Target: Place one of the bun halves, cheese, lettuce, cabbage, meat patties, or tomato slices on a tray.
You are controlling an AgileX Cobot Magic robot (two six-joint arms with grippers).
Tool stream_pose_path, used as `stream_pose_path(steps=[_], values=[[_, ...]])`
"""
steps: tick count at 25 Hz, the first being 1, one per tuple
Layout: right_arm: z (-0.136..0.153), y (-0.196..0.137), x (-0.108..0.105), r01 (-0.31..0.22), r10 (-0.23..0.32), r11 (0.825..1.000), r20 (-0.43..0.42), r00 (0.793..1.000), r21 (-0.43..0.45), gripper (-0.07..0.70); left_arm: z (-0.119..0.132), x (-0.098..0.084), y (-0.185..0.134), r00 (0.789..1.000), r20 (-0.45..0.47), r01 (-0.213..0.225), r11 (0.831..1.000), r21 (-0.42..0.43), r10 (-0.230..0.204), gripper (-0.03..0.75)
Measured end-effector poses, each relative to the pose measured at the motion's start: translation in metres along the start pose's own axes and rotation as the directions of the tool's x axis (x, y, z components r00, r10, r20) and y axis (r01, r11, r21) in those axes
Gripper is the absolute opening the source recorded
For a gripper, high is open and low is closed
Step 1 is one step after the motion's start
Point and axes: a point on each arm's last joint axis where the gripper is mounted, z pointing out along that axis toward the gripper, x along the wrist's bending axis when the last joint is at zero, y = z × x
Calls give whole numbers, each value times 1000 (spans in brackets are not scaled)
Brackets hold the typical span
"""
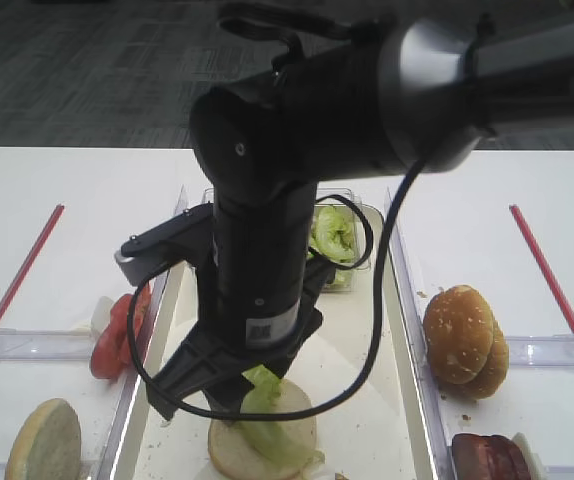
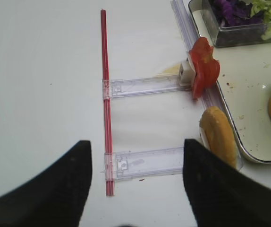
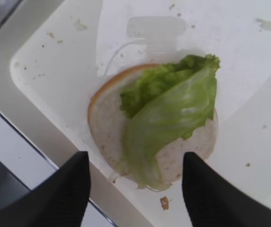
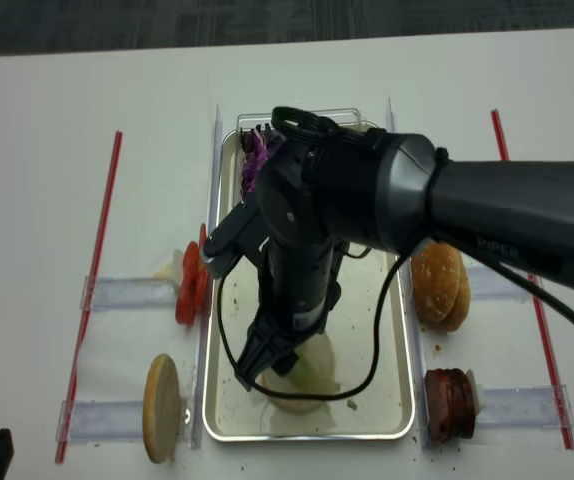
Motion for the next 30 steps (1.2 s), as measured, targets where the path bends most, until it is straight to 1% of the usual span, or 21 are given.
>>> stream_pose_path(steps=[5, 10, 19, 21, 25, 27, 30], values=[[-24, 10, 4, 16, -16, 1000, -2, 1000, 0, 440, 0, 0, 0, 1000, 0, 0, 1000, 0, 0, 428], [-40, 14, 6, 27, -27, 1000, 1, 1000, 12, 440, 0, 0, 0, 1000, 0, 0, 1000, 0, 0, 428], [-44, 16, 4, 28, -28, 1000, 8, 1000, 5, 440, 0, 0, 0, 1000, 0, 0, 1000, 0, 0, 428], [-45, 17, -4, 3, -3, 1000, 4, 1000, 3, 440, 0, 0, 0, 1000, 0, 0, 1000, 0, 0, 428], [-50, 17, -40, -99, 99, 995, -4, 995, -10, 440, 0, 0, 0, 1000, 0, 0, 1000, 0, 0, 428], [-52, 16, -59, -152, 152, 988, -3, 988, -16, 440, 0, 0, 0, 1000, 0, 0, 1000, 0, 0, 428], [-56, 12, -90, -232, 232, 972, 2, 973, -27, 440, 0, 0, 0, 1000, 0, 0, 1000, 0, 0, 428]])
